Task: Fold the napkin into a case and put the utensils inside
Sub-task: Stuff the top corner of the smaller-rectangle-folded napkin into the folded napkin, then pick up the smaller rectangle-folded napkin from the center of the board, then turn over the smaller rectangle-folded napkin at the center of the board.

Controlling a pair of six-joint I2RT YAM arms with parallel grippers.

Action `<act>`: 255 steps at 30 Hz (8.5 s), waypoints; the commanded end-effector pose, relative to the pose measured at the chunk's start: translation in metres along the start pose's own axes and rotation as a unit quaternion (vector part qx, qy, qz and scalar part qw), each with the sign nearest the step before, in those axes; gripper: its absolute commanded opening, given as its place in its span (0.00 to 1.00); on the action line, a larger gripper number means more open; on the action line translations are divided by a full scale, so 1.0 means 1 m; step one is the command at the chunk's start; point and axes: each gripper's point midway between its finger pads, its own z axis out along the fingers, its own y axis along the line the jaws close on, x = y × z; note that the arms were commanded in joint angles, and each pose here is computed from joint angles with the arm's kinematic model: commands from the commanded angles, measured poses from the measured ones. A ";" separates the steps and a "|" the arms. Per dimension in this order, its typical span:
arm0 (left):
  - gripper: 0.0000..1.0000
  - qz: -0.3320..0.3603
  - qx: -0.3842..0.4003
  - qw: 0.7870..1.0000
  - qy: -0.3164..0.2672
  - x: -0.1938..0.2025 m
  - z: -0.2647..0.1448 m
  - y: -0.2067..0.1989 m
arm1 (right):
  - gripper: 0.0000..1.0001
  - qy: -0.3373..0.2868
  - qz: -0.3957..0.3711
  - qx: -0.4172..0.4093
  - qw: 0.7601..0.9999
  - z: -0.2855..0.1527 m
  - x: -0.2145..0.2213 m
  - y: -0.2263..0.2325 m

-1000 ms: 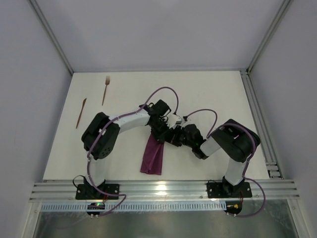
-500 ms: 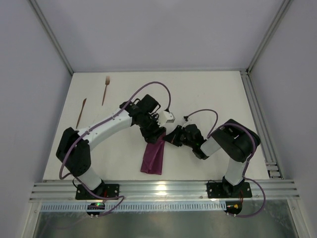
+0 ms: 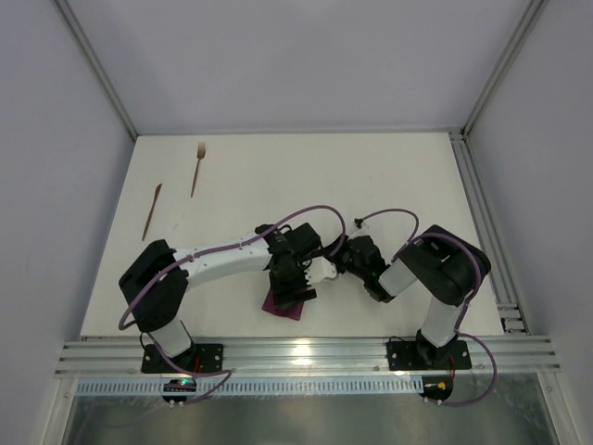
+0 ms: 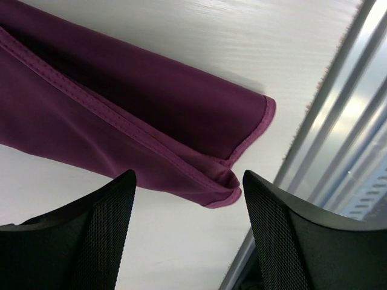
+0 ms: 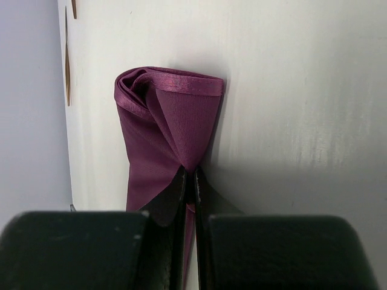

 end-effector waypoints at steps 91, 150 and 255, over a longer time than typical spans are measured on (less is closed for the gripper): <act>0.17 -0.036 0.041 0.989 -0.136 -0.101 0.039 0.014 | 0.53 0.066 -0.048 0.039 0.996 -0.033 0.016 -0.024; 0.35 -0.147 0.096 0.972 -0.156 -0.047 0.028 0.052 | 0.49 0.159 -0.099 -0.039 0.982 -0.044 0.050 -0.013; 0.43 -0.259 -0.181 0.913 -0.258 0.073 -0.163 0.179 | 0.04 0.158 -0.633 0.517 0.555 -0.073 -0.118 -0.035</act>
